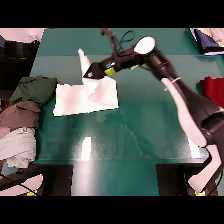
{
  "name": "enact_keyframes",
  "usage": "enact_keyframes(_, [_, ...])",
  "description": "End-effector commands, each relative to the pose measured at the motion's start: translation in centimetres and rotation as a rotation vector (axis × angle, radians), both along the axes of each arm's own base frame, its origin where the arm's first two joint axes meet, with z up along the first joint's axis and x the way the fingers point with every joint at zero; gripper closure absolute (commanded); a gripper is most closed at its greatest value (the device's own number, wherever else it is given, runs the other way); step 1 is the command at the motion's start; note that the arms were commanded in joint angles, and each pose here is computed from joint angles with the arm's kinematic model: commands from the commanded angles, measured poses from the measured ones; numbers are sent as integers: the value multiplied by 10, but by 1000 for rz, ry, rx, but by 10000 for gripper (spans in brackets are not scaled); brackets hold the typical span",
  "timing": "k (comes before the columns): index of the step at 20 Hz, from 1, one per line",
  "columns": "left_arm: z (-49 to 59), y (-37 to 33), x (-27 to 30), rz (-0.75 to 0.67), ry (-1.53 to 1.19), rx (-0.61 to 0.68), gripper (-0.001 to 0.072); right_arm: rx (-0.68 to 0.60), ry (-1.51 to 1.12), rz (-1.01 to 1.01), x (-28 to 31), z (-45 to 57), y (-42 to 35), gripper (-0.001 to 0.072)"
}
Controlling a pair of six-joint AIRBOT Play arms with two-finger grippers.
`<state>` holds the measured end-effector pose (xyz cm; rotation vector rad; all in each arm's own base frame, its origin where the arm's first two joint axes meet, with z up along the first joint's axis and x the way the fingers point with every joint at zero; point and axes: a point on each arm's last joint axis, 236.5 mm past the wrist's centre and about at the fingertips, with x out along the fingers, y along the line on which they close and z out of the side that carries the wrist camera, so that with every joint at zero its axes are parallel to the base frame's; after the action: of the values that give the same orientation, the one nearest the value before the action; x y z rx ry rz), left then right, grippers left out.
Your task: Fold the shirts.
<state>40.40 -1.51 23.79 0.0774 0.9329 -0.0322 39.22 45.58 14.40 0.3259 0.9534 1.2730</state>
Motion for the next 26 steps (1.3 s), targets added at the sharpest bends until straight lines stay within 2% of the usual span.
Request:
enact_keyframes(1, [2,4,-9,7,14,-1,678,2,13,-22,3,-44,42,697])
enact_keyframes(3, [0,0,-12,0,30,-13,678,0,-27,-18,0,-65,63,693])
enact_keyframes(4, [-1,-1,-14,-5,40,-19,678,4,-57,-7,-5,-70,74,642])
enact_keyframes(5, [-2,-2,-16,-7,47,-22,678,26,-90,-1,-9,-68,85,339])
enact_keyframes(6, [-3,-2,-16,-7,49,-23,678,58,-115,-8,-11,-61,94,84])
enact_keyframes(7, [-3,-2,-16,-7,50,-22,678,83,-130,-33,-6,-52,96,7])
enact_keyframes(10, [-6,-2,-21,-8,75,-21,678,75,-182,-48,11,-25,68,12])
enact_keyframes(13, [-7,-2,-22,-10,82,-19,678,-89,-113,-32,30,-41,-7,17])
enact_keyframes(14, [-7,-2,-23,-10,82,-19,678,-153,-71,-45,36,-56,-38,61])
enact_keyframes(16, [-6,-2,-22,-10,79,-20,678,-265,79,-118,47,-92,-106,82])
enact_keyframes(19, [-7,-2,-21,-11,78,-20,678,-321,297,-279,54,-140,-179,83])
enact_keyframes(22, [-3,-5,-16,-16,53,-28,678,-344,404,-345,48,-179,-206,82])
enact_keyframes(26, [-1,-10,-13,-28,37,-46,678,-357,398,-384,43,-205,-189,75])
